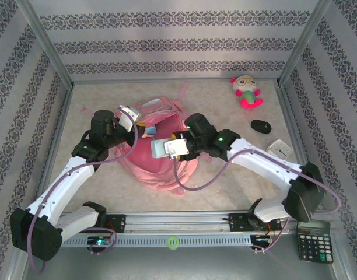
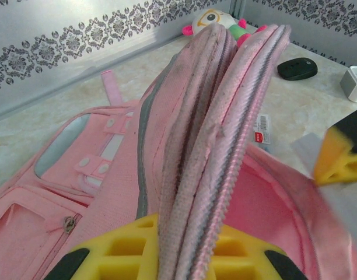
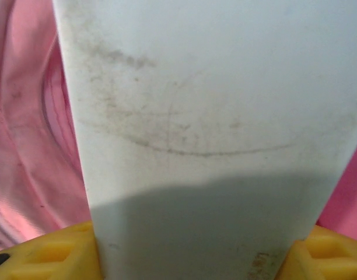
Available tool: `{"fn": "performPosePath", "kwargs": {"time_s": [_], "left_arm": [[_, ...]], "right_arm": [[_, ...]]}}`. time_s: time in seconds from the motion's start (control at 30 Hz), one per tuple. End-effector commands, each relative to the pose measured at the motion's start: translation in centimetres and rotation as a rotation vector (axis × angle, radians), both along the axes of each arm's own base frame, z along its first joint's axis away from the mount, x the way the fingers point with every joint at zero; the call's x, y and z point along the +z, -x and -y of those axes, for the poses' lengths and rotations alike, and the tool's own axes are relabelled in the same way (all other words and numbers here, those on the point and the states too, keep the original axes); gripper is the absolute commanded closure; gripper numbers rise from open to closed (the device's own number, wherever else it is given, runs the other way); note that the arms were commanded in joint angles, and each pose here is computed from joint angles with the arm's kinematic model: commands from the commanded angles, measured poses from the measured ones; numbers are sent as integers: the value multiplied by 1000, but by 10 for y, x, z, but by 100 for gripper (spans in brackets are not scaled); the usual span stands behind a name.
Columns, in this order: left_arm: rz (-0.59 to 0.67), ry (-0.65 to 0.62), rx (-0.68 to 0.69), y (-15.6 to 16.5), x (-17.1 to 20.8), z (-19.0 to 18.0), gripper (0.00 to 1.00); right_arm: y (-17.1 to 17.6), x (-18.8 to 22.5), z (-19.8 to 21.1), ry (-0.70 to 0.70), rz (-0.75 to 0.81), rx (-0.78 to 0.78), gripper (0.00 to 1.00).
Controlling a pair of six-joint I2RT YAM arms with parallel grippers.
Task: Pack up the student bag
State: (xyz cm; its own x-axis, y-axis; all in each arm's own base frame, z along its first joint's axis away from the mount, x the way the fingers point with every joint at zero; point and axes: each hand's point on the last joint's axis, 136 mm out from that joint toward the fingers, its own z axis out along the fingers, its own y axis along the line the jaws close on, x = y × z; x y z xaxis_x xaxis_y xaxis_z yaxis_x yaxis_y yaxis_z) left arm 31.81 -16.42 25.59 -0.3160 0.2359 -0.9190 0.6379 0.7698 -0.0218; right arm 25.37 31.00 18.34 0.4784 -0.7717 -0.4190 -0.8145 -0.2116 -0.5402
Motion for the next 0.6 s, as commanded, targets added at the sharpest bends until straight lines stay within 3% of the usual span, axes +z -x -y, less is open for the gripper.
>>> {"fn": "performPosePath", "kwargs": {"time_s": [0.0,0.33,0.57], "left_arm": [[174,138,-59,6,75,10,97],[171,147,-85,11,79,13,97],[166,148,-84,10,76,13,96]], "right_arm": [[-22,2,-14,106,154,96,56],[-41,-29,-62,245,210,219,51],[-37,-37,-80,250,210,268,44]]}}
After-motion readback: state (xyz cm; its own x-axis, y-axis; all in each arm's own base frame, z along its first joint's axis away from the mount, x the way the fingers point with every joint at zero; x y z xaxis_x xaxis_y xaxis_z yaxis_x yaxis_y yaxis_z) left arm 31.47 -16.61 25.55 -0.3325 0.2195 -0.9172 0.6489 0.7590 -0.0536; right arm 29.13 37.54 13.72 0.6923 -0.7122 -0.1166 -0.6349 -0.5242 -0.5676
